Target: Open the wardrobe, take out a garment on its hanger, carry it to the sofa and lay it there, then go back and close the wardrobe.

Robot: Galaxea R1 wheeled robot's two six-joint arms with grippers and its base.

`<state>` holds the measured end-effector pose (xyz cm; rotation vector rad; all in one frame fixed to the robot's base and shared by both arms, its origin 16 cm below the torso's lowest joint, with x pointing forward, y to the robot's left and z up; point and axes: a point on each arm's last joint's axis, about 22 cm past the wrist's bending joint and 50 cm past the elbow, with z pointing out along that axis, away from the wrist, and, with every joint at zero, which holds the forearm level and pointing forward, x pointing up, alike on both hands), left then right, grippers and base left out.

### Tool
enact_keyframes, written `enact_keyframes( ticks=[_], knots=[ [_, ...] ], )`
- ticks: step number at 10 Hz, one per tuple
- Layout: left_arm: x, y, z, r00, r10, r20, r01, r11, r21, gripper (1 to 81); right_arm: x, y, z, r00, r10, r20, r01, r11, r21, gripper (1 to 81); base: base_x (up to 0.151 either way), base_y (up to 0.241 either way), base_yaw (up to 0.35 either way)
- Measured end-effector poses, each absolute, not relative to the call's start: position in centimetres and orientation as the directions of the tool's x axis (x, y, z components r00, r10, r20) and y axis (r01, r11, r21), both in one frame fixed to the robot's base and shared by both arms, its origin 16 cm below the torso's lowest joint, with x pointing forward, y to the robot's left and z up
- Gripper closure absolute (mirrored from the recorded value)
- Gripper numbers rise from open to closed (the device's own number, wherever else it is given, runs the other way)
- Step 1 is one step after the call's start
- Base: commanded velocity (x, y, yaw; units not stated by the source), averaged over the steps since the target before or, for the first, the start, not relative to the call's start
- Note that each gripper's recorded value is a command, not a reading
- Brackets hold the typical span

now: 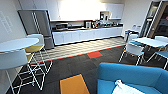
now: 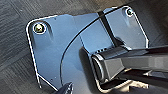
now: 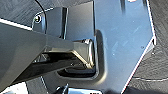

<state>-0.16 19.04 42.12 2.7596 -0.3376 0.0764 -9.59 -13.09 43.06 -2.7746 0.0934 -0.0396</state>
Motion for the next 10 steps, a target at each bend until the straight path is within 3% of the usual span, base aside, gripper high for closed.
enact_keyframes(
  ticks=[10],
  knots=[
    [-0.15, 18.89, 42.04, 0.968, -0.236, 0.091, -0.253, -0.907, 0.337, 1.0, -9.4, -13.2, 43.01, 0.997, -0.07, 0.018, -0.059, -0.933, -0.356, 1.0, 0.0, 0.0, 0.304]
  ],
)
